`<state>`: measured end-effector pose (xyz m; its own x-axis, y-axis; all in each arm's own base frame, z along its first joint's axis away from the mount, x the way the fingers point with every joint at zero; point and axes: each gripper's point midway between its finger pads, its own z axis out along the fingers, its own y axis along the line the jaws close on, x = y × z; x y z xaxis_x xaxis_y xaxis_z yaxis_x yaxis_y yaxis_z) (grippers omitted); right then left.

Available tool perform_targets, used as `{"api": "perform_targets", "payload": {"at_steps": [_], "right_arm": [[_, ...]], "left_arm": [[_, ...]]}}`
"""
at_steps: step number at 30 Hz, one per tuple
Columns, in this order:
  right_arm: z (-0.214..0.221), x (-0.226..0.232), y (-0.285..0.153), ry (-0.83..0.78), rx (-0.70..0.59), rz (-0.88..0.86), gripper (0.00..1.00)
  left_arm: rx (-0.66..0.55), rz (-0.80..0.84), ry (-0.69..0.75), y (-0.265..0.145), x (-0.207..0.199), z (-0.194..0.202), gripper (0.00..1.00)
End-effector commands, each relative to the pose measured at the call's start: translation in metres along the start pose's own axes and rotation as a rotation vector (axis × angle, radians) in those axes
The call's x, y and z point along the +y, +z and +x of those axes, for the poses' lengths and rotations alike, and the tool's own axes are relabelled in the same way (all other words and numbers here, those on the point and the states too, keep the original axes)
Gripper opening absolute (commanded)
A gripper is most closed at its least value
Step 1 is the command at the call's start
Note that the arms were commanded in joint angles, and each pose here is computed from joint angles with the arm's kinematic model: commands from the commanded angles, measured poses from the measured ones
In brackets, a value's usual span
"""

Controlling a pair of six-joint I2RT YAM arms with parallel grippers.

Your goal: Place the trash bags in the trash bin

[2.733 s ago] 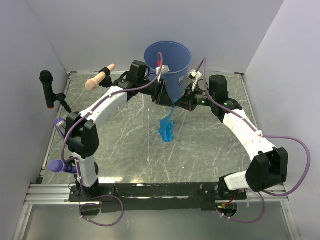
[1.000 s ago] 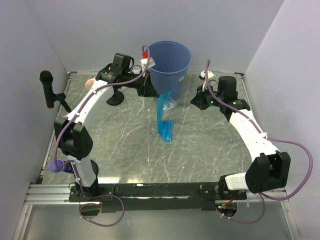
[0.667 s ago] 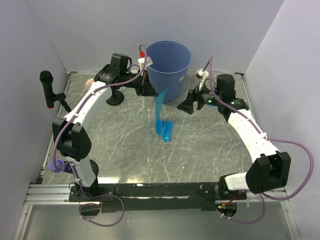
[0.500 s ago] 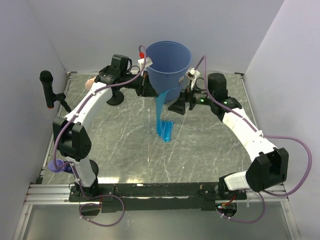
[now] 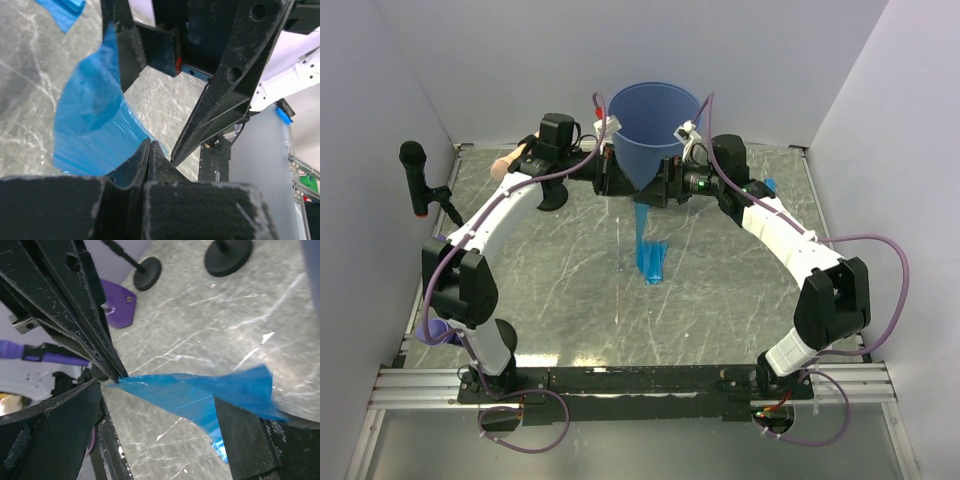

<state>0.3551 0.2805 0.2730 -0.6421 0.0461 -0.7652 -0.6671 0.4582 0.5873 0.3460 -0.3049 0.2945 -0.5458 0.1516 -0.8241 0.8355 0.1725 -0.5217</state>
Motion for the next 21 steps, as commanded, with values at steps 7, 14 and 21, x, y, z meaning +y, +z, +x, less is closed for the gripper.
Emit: {"api": "perform_targets", "payload": {"at_steps": [7, 14, 21], "right_arm": [[-0.016, 0.028, 0.001, -0.103, -0.046, -0.184, 0.65], [-0.02, 0.018, -0.002, -0.113, -0.06, -0.187, 0.29], [-0.028, -0.004, -0.002, -0.146, -0.08, -0.083, 0.0]], "left_arm": [[-0.066, 0.106, 0.059, -0.015, -0.028, -0.023, 0.0], [-0.077, 0.102, 0.052, -0.021, -0.026, -0.027, 0.01], [-0.084, 0.094, 0.046, -0.026, -0.023, -0.029, 0.01]]}}
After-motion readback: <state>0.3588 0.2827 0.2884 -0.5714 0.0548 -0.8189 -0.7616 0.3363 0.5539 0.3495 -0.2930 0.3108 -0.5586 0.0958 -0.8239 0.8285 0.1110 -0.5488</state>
